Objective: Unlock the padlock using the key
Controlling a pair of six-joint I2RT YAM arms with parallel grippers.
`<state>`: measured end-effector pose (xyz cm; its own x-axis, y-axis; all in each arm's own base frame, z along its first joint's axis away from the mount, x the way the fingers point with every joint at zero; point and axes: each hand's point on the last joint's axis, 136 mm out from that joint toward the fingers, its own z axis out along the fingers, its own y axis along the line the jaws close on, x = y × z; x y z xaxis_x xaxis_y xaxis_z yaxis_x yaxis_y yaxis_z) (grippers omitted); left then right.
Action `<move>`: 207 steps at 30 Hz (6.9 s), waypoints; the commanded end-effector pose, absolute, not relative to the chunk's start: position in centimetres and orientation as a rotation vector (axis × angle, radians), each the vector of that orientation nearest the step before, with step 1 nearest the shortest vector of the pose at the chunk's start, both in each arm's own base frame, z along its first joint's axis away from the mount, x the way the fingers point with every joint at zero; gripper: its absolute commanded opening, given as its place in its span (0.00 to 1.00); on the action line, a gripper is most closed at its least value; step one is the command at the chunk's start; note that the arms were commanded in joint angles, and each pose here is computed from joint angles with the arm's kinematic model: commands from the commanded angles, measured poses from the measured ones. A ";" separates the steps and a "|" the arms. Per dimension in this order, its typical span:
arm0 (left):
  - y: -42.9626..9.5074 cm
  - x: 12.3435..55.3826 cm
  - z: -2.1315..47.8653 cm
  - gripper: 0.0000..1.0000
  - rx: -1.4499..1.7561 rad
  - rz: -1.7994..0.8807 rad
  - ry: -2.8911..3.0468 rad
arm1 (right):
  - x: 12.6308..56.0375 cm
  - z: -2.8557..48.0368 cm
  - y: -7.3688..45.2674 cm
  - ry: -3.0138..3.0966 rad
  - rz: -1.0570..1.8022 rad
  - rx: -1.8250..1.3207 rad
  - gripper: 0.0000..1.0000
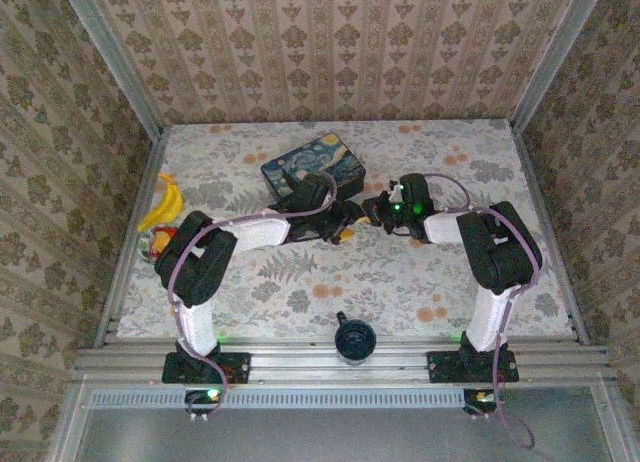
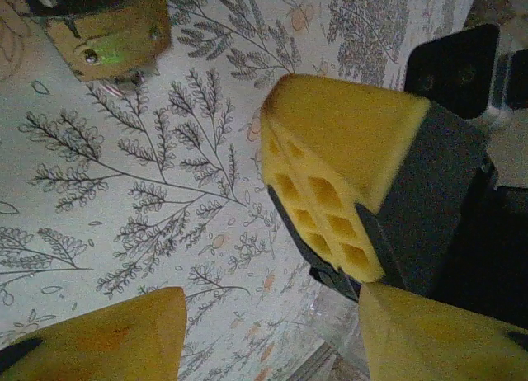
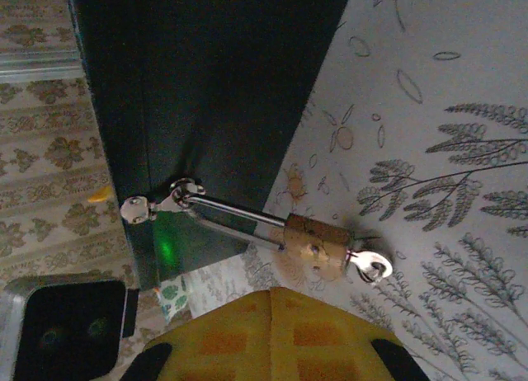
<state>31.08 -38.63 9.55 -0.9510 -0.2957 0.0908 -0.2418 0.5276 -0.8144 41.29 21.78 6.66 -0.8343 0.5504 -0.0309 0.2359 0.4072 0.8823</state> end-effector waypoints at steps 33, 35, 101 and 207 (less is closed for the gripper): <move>-18.5 39.3 16.8 1.00 -0.360 -0.729 2.402 | 40.1 6.7 22.6 2.551 0.146 -0.463 0.64; -18.5 39.6 16.6 1.00 -0.370 -0.760 2.401 | 40.5 6.3 23.2 2.543 0.141 -0.515 0.70; -21.5 36.8 9.4 0.84 -0.195 -0.479 2.573 | 37.0 6.3 21.2 2.603 1.009 0.035 0.42; -21.3 36.7 7.0 0.90 -0.213 -0.400 2.626 | 42.1 7.7 17.5 2.301 1.029 0.659 0.00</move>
<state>37.87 -23.62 9.22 -0.8530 -0.2110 -0.4774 -0.0145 0.9238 -0.3825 40.89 19.47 5.79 -0.8108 0.5389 -0.2285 0.1894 0.6109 0.7687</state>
